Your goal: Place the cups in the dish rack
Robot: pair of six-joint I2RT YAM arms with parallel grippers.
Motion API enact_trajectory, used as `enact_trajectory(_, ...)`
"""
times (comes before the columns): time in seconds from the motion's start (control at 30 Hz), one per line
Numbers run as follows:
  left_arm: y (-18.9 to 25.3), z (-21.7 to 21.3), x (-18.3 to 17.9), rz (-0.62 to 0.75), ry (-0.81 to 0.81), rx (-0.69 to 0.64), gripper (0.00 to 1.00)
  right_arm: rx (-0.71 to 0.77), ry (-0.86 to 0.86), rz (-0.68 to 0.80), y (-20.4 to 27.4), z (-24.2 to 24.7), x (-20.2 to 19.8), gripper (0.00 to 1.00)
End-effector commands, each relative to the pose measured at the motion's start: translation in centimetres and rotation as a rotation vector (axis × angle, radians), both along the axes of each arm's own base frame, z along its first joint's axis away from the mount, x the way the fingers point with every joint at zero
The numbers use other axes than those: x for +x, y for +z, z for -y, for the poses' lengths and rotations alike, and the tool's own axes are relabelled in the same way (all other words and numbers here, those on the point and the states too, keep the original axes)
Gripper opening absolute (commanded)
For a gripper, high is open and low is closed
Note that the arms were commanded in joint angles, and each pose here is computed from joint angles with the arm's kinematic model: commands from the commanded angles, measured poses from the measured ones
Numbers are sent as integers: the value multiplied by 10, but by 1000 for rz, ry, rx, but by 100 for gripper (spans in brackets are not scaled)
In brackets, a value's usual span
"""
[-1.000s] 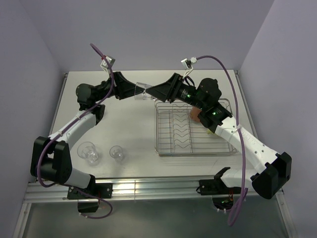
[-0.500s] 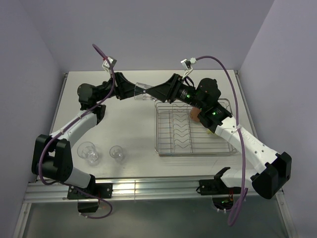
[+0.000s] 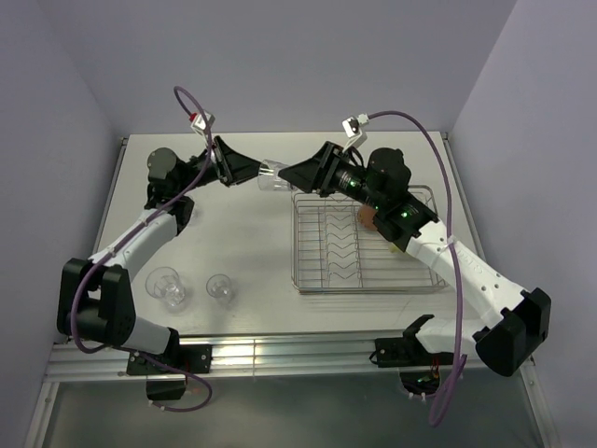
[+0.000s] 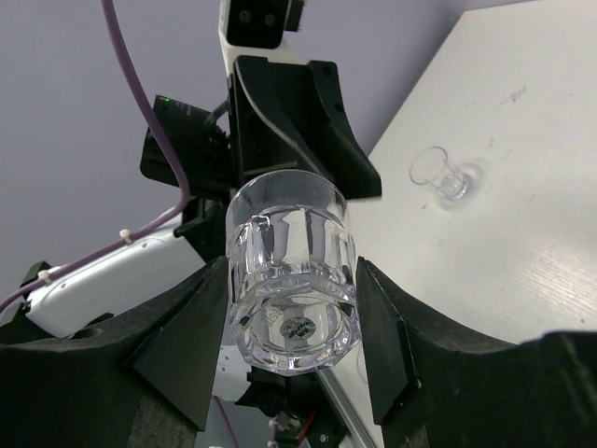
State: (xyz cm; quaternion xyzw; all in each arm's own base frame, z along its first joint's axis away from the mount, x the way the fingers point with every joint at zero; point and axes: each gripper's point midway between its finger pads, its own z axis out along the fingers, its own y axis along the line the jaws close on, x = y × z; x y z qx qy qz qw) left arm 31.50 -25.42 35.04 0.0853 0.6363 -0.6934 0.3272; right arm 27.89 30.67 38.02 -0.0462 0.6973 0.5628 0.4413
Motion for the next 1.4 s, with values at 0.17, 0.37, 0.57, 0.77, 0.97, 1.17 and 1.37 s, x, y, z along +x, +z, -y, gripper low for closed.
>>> enact_trajectory(0.17,2,-32,26,5,214,39,36,-38,-105,45,16,27,2,5)
enact_trajectory(0.37,-28,-79,70,-154,540,312,38,-251,-293,-51,-21,66,33,5)
enact_trajectory(0.57,-53,-115,69,-171,695,551,38,-639,-484,-194,-94,108,69,2)
enact_trajectory(0.77,-61,-131,59,-152,737,660,39,-832,-479,-268,-139,111,83,1)
enact_trajectory(0.97,-70,-139,51,-147,751,711,39,-923,-442,-307,-171,98,94,1)
enact_trajectory(1.17,-77,-140,49,-151,751,723,38,-1004,-408,-314,-196,77,98,1)
enact_trajectory(1.37,-81,-140,49,-152,748,730,38,-1051,-407,-326,-214,66,108,1)
